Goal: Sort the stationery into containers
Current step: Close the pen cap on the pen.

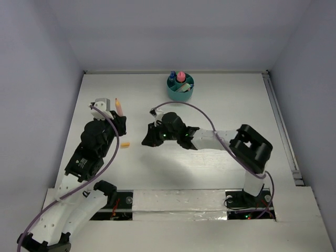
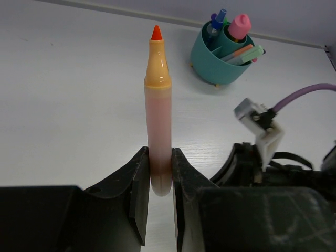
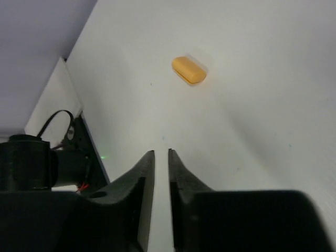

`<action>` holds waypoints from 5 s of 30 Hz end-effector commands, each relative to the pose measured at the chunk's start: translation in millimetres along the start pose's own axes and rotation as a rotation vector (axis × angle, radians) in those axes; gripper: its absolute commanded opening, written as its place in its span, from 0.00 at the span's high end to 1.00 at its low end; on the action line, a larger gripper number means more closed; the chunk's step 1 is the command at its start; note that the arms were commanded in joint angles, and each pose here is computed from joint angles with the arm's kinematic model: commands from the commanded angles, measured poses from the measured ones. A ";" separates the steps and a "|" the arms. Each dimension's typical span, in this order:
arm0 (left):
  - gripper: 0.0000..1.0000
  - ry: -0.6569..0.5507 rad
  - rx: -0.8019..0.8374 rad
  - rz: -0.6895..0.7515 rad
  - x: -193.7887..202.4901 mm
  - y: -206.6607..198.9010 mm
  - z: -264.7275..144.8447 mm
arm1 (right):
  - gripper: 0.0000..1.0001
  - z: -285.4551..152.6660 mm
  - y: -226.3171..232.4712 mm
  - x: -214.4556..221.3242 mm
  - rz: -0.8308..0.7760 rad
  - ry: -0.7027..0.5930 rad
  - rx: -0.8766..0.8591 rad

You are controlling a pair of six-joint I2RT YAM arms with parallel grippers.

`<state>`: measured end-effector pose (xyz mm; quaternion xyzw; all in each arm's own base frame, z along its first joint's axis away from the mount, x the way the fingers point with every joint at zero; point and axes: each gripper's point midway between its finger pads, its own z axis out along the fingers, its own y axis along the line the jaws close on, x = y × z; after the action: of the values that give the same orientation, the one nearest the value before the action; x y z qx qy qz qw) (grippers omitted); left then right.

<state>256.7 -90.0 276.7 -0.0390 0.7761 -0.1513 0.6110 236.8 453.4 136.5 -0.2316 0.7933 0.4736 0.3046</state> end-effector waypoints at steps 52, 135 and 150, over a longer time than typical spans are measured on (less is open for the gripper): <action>1.00 -0.085 0.048 -0.006 -19.8 1.6 -1.9 | 0.30 149.4 3.2 52.7 0.169 0.095 -0.019; 1.00 0.035 1.117 -0.392 -11.4 -148.6 -81.6 | 1.00 -188.1 106.5 -231.2 -0.014 -0.811 -0.497; 1.00 0.121 1.103 -0.410 5.1 -148.8 -64.2 | 1.00 -181.4 133.3 -232.4 -0.001 -0.765 -0.678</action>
<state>179.4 -221.0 317.3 0.1213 0.6146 -0.6443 0.4387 290.2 374.8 405.2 -0.0948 0.4967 0.7261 0.4659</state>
